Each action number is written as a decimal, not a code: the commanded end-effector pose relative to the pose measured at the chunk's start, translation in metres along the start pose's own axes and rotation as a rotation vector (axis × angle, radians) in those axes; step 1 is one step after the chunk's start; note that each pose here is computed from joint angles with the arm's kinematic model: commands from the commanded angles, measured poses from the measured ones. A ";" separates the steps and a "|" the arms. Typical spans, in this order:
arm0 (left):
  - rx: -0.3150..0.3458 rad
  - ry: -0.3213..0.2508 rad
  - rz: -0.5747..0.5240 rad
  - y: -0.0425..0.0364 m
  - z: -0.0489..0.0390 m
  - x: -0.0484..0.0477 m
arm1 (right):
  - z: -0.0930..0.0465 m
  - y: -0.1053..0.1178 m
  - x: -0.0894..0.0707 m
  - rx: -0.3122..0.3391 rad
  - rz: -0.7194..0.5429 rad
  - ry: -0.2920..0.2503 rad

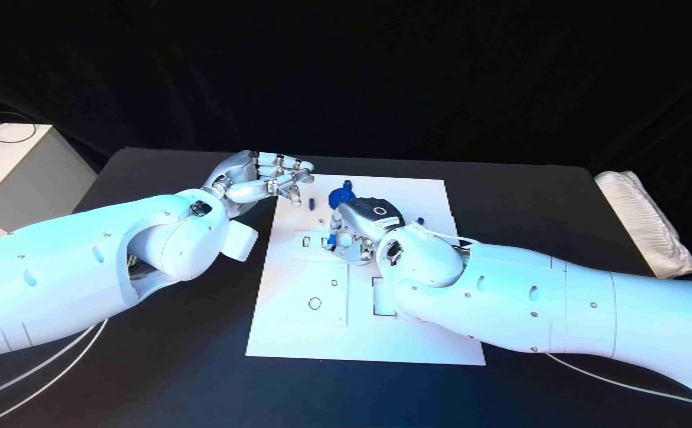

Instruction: Assemble the parts on the task board

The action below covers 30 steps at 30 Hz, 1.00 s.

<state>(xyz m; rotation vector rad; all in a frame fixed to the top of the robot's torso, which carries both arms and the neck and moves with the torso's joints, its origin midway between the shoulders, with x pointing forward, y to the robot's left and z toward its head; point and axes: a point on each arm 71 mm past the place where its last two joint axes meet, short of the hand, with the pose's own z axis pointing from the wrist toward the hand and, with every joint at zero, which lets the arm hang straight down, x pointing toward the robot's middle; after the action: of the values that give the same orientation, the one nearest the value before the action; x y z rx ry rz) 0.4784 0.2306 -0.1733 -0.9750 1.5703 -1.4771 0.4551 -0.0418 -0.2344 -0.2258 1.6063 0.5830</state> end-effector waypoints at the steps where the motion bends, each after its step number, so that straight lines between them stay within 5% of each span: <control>1: 0.006 0.018 -0.007 -0.0010 0.0007 0.0021 | 0.000 0.002 0.000 -0.030 -0.019 -0.021; 30: 0.002 0.015 -0.005 -0.0005 0.0005 0.0007 | -0.001 0.001 0.002 -0.041 -0.033 -0.009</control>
<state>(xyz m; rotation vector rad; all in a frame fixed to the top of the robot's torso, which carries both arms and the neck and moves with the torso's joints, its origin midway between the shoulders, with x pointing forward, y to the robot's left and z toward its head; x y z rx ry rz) 0.4791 0.2320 -0.1736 -0.9764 1.5703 -1.4730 0.4544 -0.0422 -0.2352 -0.2493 1.5825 0.5886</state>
